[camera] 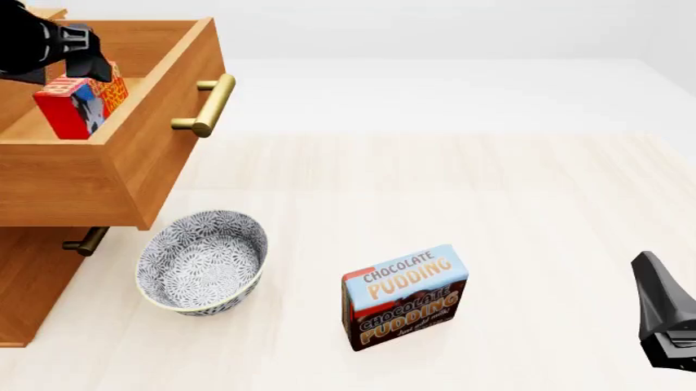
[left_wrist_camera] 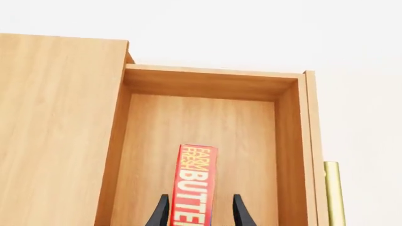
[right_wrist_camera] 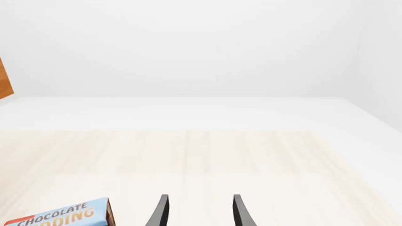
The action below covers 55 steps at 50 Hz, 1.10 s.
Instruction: Put the butter at the back in the top drawer of the cabinet and close it.
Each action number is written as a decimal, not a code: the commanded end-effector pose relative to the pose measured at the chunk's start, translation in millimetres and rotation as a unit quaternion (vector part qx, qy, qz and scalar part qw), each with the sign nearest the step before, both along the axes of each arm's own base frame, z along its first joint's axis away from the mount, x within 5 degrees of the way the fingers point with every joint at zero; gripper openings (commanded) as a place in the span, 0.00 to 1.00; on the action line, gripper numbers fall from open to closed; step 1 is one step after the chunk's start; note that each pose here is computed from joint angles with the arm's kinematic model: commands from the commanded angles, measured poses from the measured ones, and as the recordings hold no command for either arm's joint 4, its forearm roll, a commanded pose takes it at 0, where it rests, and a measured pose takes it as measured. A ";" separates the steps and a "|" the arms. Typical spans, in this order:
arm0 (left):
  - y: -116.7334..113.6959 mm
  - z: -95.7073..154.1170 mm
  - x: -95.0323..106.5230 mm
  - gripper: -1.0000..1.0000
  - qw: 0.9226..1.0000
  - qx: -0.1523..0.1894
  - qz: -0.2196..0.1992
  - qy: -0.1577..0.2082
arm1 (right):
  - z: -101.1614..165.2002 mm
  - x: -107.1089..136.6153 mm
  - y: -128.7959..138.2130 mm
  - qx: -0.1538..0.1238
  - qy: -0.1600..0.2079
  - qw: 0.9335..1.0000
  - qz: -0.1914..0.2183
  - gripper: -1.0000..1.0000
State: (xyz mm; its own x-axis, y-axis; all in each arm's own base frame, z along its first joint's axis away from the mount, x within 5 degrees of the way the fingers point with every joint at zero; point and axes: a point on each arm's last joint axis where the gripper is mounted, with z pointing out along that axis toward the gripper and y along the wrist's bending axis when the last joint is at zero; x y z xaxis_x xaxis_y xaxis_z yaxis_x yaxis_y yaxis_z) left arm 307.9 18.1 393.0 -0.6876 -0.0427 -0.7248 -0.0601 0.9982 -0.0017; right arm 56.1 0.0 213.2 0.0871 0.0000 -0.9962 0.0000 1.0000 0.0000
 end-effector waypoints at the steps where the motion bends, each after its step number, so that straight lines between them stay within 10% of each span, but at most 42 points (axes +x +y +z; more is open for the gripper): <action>1: -6.8 20.7 -8.6 1.00 1.000 -0.001 -0.009 -0.024 | 0.0 0.0 0.0 0.000 0.000 1.000 0.000 1.00; 55: -109.9 55.2 -13.7 1.00 0.983 -0.053 -0.147 -0.095 | 0.0 0.0 0.0 0.000 0.000 1.000 0.000 1.00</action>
